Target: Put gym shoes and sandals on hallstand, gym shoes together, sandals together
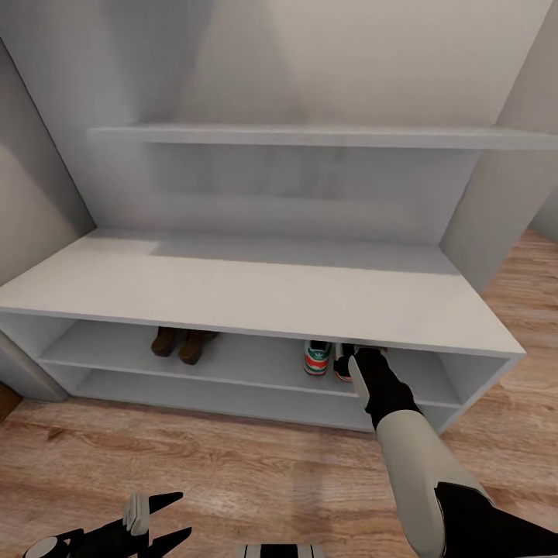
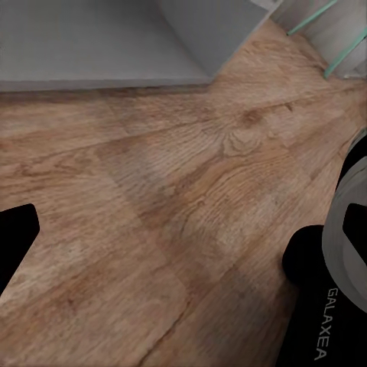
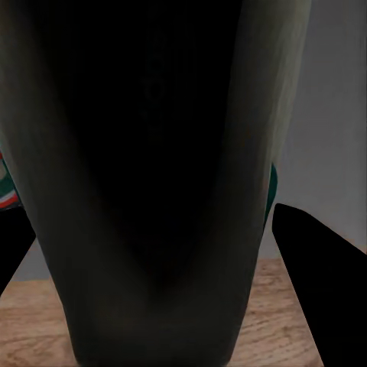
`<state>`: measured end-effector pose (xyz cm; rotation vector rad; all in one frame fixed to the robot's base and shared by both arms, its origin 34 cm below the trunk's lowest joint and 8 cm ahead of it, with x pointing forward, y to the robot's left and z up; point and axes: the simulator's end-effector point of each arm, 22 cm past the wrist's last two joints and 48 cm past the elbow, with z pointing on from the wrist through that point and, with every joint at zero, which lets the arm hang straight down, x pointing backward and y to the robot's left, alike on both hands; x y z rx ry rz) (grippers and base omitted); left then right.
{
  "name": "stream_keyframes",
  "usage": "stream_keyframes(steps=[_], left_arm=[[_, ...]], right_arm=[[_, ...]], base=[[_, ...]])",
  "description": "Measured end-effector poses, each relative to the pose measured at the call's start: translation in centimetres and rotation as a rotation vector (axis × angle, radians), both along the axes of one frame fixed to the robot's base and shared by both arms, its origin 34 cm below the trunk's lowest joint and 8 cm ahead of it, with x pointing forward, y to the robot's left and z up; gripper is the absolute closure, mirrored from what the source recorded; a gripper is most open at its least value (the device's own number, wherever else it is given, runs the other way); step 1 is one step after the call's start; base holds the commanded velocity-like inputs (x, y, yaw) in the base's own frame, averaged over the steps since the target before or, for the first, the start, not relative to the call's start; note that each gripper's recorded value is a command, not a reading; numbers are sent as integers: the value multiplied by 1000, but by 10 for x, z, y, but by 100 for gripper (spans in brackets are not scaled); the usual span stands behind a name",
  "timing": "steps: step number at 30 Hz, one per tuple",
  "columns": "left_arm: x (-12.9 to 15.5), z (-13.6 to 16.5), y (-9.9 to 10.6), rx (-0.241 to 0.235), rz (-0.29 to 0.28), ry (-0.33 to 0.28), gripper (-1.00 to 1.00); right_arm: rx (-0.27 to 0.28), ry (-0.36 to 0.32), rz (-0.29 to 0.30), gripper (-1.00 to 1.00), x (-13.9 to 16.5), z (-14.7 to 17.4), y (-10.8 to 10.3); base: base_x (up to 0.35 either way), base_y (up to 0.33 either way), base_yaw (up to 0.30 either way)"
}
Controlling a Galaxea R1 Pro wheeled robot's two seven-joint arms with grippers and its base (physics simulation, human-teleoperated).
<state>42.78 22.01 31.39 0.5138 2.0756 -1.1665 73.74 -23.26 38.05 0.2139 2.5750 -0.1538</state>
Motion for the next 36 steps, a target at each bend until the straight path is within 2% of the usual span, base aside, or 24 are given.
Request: stream_keyframes(steps=[5,6,23,36], left_arm=[[0,0,0,0,-1,0,-100],[0,0,0,0,-1,0,-100],[0,0,0,0,1,0,-100],[0,0,0,-1,3,0,-100]], right_arm=[[0,0,0,100,0,0,0],[0,0,0,-100,0,0,0],[-1,0,0,-100,0,0,0],[-1,1,0,-100,0,0,0]], base=[[2,0,0],[0,0,0],[-4,0,0],[-275,0,0]])
